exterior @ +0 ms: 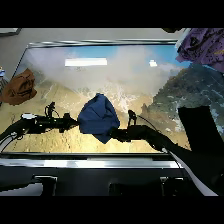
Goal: Fold the clothes and pants, and hang the long-sleeved shirts on hangers.
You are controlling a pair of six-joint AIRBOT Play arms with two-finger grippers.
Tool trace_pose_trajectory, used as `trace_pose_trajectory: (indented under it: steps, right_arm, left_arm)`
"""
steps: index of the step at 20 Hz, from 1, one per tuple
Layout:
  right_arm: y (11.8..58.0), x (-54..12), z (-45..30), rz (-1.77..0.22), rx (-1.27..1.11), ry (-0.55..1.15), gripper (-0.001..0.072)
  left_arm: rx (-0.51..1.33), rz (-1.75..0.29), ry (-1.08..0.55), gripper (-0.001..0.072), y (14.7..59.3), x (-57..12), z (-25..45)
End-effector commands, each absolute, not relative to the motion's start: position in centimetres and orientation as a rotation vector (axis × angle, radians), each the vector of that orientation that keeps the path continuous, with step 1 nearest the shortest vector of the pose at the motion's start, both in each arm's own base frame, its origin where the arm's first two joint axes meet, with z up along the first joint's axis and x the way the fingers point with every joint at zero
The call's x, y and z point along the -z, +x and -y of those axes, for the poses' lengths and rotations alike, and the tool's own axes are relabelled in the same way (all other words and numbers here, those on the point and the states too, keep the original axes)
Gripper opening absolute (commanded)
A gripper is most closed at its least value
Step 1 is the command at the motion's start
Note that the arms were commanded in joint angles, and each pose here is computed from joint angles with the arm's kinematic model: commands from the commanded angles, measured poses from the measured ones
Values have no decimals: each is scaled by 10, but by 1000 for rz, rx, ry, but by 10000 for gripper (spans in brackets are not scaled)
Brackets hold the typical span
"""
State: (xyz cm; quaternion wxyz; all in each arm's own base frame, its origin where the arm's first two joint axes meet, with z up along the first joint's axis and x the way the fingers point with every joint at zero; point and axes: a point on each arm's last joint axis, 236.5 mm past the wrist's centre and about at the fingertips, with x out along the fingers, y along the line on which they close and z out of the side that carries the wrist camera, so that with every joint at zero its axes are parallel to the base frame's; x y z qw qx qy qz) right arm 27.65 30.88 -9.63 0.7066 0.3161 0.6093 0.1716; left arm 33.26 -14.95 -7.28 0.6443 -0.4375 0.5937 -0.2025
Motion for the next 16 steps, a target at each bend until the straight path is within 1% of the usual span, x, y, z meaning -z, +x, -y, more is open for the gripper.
trace_pose_trajectory:
  steps: [1,2,5,8,12,14,16]
  right_arm:
    - [290,96,-320,-1333,-399,689,160]
    - [291,94,-321,-1323,-412,680,28]
    - [295,75,-321,-1295,-462,638,31]
    - [316,21,-307,-1192,-535,588,30]
    - [369,-103,-242,-925,-544,487,30]
    - [385,-174,-204,-781,-516,424,31]
    - [386,-249,-172,-641,-490,360,31]
  left_arm:
    - [459,-1351,-997,20,333,73,149]
    - [459,-1351,-997,20,333,73,149]
    - [486,-1347,-993,19,335,65,151]
    - [565,-1261,-940,18,361,26,152]
    - [634,-967,-791,17,424,-96,140]
    - [638,-821,-684,17,442,-169,131]
    - [627,-665,-554,17,446,-246,122]
